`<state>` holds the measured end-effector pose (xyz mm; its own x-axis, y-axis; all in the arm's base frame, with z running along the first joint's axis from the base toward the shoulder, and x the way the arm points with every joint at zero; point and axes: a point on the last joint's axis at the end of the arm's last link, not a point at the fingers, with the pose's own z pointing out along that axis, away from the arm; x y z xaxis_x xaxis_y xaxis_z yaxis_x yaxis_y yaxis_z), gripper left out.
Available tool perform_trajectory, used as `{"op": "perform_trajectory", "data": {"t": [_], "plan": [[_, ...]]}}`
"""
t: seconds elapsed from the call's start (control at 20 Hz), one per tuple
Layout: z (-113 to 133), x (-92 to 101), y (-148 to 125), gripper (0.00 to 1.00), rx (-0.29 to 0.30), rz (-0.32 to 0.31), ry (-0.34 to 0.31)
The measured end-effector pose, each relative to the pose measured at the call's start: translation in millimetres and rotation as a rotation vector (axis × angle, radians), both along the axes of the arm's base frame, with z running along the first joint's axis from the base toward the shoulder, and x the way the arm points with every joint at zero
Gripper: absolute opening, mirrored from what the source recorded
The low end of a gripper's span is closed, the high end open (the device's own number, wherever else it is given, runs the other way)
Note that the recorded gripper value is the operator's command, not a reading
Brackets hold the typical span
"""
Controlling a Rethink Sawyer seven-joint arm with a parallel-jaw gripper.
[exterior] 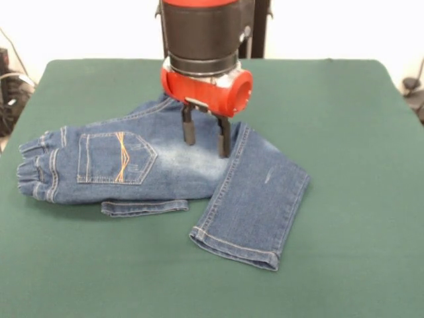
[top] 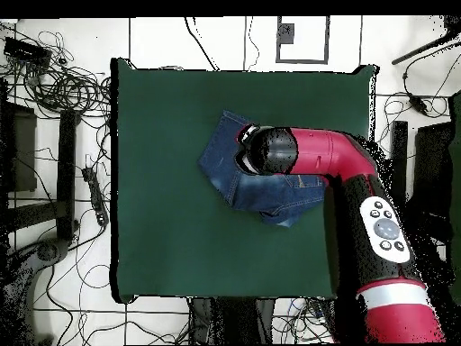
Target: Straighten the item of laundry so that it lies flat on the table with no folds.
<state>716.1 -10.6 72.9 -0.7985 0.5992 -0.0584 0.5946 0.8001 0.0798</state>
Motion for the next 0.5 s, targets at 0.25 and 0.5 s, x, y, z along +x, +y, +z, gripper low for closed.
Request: {"op": "perform_trajectory", "data": {"t": [0.25, 0.5], "plan": [[-6.6, -3.2, 11.2, 1.0, 0.026, 0.011, 0.041], [-11.3, -3.9, 24.4, 1.0, 0.053, 0.025, 0.073]]}}
